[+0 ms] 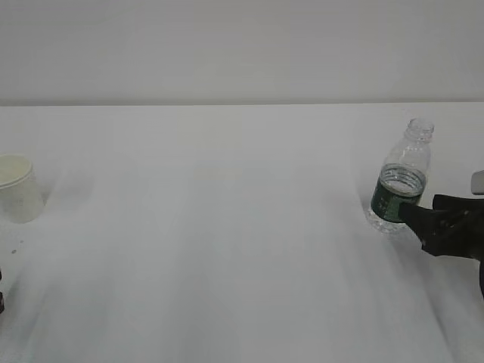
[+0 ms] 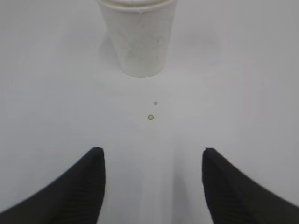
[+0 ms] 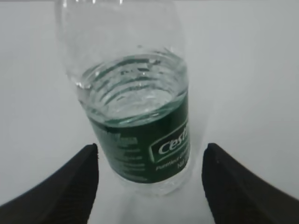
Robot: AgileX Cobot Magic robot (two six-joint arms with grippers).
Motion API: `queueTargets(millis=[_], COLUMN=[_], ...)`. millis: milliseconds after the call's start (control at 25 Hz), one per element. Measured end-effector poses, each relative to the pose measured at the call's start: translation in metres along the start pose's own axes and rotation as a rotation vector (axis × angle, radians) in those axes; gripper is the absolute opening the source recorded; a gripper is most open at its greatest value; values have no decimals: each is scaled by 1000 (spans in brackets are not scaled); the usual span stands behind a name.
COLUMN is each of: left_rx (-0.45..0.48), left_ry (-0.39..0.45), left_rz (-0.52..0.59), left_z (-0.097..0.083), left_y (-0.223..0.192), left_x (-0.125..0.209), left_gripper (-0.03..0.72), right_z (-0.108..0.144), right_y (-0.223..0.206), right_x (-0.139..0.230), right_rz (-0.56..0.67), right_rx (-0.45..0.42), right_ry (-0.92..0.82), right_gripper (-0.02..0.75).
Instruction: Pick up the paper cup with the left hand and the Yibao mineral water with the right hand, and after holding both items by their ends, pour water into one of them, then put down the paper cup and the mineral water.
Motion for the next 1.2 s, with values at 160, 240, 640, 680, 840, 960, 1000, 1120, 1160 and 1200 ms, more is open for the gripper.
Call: queueTargets(millis=[160, 240, 640, 680, 840, 960, 1000, 1120, 1160, 1200], left_rx=[0, 0, 0, 0, 0, 0, 0, 0, 0, 0], left_ry=[0, 0, 0, 0, 0, 0, 0, 0, 0, 0], left_rz=[0, 0, 0, 0, 0, 0, 0, 0, 0, 0], left_z=[0, 0, 0, 0, 0, 0, 0, 0, 0, 0], left_y=[0, 0, 0, 0, 0, 0, 0, 0, 0, 0], left_x=[0, 0, 0, 0, 0, 0, 0, 0, 0, 0], left_gripper=[476, 476, 475, 475, 475, 475, 475, 475, 475, 475], right_z=[-2, -4, -5, -5, -7, -8, -8, -7, -7, -7], right_y=[-6, -7, -10, -10, -15, -17, -17, -18, -19, -20], right_x=[17, 24, 22, 22, 15, 12, 11, 10, 9, 8], right_rz=[42, 63, 51, 48, 25, 17, 16, 14, 13, 10], right_rx=[-18, -16, -18, -17, -20, -24, -26, -34, -39, -42], right_ry=[-23, -37, -35, -35, -21, -13, -11, -4, 0, 4], right_gripper=[525, 525, 564, 566, 573, 573, 574, 574, 574, 574])
Point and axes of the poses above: a point on each arm's last joint axis where the gripper is mounted, y pointing back along that axis away from the gripper, z along the wrist's bending axis when the last joint is at zero, x = y × z, the point moved 6 cm from there along -y, pointing out along that axis toward the gripper, and after that the axes turned 15 degrees about -y, right-handed, at the moved point
